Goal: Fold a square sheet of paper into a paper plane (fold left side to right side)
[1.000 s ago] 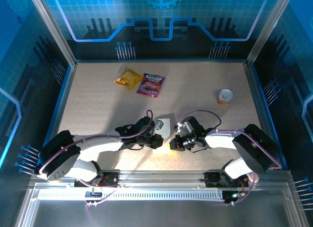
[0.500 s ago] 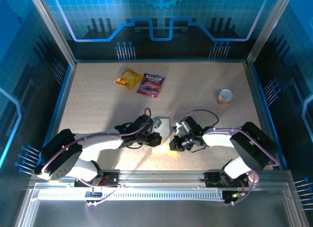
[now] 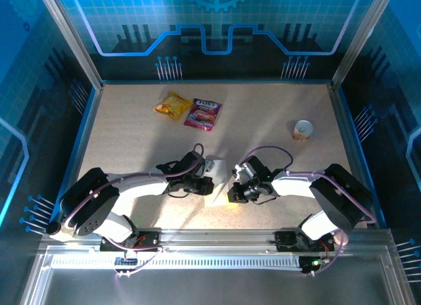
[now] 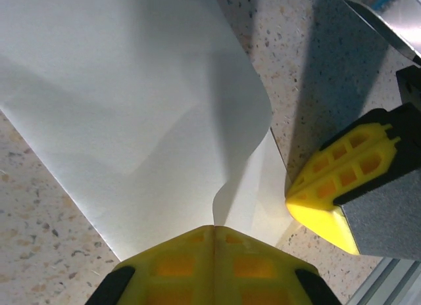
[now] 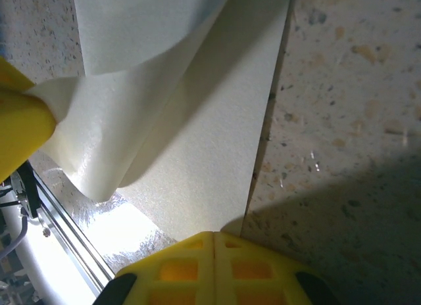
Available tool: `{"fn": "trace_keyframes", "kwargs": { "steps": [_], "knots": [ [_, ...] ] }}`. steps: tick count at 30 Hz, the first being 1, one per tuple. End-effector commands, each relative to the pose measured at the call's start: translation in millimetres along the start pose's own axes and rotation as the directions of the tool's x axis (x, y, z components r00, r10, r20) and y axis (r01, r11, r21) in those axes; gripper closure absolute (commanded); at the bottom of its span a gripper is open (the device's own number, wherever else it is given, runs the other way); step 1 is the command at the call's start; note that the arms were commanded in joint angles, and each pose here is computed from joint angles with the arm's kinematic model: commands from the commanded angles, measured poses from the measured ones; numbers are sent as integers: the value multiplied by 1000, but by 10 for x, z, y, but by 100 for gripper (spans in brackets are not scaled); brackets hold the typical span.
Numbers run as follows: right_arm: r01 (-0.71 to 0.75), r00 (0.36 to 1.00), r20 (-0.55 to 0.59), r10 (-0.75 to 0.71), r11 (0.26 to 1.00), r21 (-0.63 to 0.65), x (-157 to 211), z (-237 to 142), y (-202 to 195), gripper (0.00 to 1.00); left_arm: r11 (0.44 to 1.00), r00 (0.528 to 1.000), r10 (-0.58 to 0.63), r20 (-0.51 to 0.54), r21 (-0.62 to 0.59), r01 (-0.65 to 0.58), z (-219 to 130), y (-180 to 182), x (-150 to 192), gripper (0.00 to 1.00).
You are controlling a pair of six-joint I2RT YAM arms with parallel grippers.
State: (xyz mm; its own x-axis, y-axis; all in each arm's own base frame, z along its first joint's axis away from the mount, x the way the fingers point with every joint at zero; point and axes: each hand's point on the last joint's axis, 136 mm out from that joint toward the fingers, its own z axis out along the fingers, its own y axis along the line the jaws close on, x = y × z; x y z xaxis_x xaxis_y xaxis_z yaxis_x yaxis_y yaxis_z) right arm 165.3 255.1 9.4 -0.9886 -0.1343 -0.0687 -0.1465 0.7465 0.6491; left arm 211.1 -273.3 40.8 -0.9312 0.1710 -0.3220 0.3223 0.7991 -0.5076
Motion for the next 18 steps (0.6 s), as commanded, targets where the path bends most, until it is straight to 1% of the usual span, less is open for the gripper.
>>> {"fn": "trace_keyframes", "kwargs": {
  "steps": [1, 18],
  "knots": [
    [-29, 998, -53, 36, 992, 123, 185, 57, -269, 100, 1000, 999, 17, -40, -3, -18, 16, 23, 1, 100],
    [-32, 998, -56, 40, 989, 144, 201, 49, -303, 100, 998, 998, 23, -61, -60, -26, 96, 190, -82, 100]
  ]
}}
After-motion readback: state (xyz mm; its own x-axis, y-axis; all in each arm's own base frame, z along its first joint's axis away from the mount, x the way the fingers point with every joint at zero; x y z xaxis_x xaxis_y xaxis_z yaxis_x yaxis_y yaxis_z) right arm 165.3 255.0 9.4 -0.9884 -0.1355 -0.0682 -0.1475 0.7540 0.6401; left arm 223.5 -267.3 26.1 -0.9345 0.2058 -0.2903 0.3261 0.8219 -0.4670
